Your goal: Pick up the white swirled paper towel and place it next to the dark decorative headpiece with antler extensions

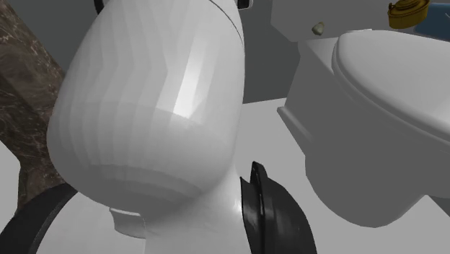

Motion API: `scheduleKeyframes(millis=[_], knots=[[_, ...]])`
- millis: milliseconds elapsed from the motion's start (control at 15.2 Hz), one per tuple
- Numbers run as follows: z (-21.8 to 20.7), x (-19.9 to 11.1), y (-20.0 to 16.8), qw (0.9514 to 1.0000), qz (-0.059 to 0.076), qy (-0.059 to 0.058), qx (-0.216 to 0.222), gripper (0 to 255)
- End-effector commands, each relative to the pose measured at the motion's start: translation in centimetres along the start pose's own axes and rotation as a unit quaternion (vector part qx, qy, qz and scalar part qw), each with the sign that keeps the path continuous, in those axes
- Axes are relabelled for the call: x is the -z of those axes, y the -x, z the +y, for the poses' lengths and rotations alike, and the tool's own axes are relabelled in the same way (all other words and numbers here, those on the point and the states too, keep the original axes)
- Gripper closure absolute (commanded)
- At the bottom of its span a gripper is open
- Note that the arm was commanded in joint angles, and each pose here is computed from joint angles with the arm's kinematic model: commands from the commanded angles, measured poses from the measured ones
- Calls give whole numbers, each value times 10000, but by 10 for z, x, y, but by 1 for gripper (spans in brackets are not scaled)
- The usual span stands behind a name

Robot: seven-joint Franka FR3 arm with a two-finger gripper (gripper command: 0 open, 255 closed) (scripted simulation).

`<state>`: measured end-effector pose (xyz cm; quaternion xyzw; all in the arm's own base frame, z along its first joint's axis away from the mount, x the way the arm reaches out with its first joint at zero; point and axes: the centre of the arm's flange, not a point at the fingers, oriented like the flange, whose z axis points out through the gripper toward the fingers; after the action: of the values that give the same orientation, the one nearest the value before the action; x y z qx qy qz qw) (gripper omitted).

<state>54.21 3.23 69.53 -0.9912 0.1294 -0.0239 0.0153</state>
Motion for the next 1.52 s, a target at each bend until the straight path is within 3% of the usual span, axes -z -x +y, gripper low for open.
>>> scheduleKeyframes(millis=[0,660,1452], knots=[[-23,-1,15,10000,3,4,-7,255],[-129,-1,92,10000,3,4,-7,255],[-127,-64,94,10000,3,4,-7,255]])
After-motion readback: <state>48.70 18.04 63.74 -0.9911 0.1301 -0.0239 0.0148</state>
